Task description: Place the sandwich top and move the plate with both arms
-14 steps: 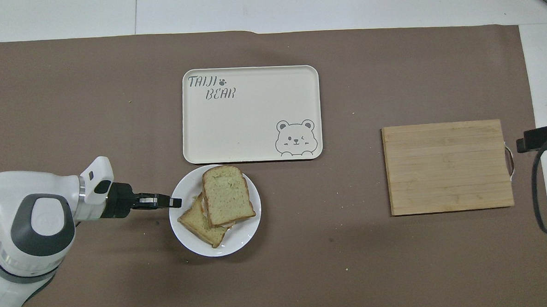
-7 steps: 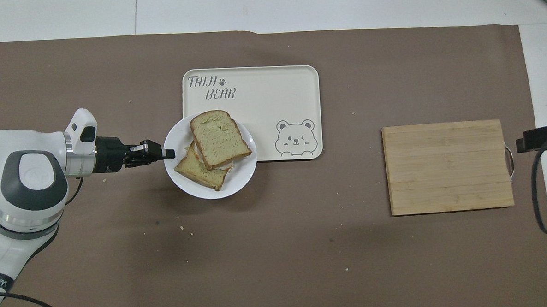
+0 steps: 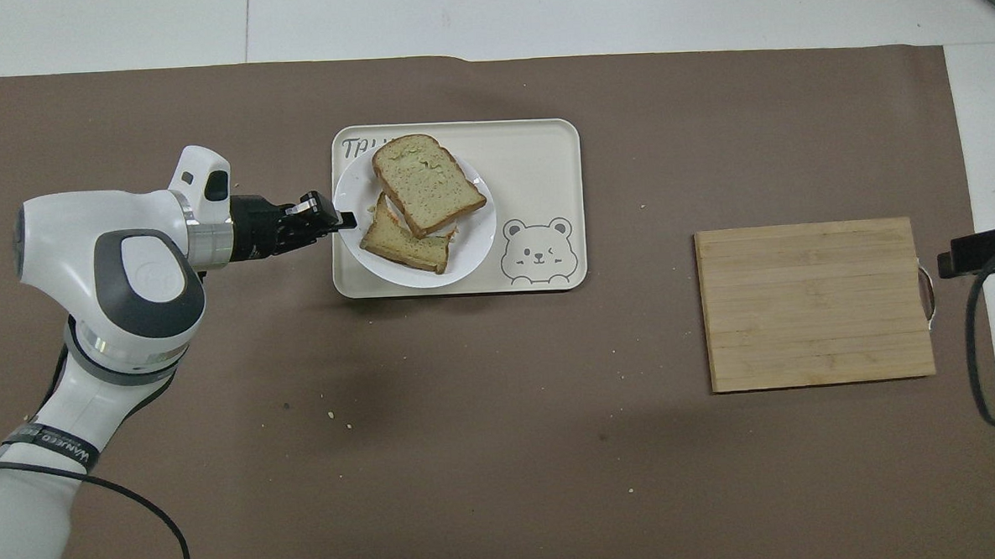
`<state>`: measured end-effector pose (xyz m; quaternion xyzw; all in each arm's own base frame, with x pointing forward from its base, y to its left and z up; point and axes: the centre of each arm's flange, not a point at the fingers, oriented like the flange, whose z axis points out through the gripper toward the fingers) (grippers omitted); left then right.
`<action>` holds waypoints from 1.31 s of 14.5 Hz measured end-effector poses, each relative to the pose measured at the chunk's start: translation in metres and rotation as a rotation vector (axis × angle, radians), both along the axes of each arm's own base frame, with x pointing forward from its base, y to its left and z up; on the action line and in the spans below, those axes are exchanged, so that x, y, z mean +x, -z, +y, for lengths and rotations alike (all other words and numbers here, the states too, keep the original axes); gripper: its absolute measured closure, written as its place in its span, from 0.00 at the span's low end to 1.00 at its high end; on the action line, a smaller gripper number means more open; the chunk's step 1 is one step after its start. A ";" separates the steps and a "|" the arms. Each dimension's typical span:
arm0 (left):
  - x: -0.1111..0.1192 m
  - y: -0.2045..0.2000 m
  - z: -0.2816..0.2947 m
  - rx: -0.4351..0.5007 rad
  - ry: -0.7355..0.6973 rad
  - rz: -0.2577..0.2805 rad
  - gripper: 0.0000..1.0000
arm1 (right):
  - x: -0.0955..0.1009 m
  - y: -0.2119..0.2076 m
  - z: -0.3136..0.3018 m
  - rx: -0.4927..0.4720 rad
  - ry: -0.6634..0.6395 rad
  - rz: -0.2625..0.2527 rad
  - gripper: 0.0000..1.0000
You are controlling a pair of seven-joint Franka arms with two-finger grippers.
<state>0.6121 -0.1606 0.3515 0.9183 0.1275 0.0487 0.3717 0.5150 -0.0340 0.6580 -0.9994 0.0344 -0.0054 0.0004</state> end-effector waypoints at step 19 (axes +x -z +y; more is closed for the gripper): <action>0.010 -0.034 -0.027 0.278 0.291 -0.052 0.00 | 0.000 0.000 0.000 0.000 0.000 0.000 0.00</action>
